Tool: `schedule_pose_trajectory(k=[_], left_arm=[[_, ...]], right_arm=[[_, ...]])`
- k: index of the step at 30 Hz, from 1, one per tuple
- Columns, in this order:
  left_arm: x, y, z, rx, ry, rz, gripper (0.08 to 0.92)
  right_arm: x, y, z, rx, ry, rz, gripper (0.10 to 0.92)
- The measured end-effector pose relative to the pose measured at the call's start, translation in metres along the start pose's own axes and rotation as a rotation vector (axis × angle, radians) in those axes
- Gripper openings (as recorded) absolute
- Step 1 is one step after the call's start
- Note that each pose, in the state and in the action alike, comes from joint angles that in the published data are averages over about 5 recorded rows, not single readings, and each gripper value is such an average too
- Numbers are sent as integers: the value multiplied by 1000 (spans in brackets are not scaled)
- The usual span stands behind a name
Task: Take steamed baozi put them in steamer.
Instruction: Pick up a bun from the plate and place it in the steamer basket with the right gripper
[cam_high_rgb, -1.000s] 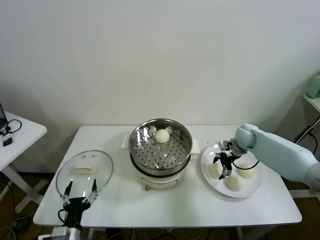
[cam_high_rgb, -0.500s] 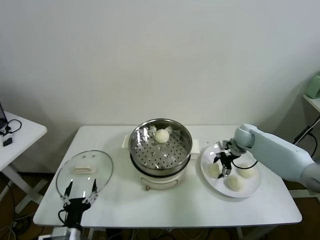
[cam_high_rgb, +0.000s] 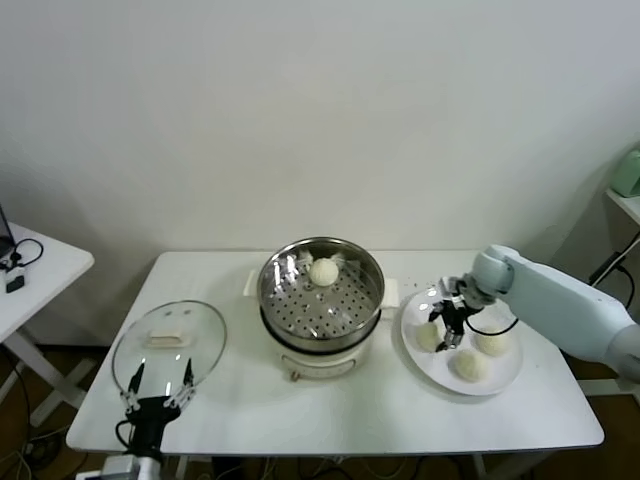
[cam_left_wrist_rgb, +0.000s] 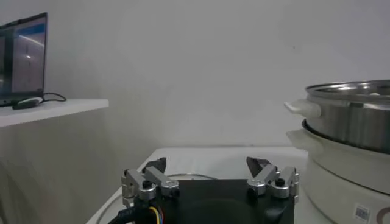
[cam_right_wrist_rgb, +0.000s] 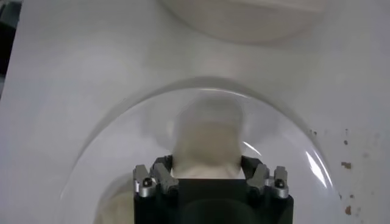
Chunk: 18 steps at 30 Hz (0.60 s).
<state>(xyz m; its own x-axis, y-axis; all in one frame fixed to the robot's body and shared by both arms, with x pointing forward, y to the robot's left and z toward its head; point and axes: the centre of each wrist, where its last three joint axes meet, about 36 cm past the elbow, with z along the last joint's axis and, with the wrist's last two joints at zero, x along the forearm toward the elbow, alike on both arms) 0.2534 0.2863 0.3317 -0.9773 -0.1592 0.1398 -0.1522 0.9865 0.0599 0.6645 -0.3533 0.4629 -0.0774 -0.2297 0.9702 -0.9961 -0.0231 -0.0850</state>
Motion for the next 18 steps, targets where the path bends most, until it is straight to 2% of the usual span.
schedule_pose_trajectory(k=[9,18], left_arm=[[1,-2,-3,4,-8,5,823],[3,-11,-7,12,-13,24,823]], right_arm=[[76,-26,-23,-14,-63,66,724],[165,-50,-80,17,-137,110,728]])
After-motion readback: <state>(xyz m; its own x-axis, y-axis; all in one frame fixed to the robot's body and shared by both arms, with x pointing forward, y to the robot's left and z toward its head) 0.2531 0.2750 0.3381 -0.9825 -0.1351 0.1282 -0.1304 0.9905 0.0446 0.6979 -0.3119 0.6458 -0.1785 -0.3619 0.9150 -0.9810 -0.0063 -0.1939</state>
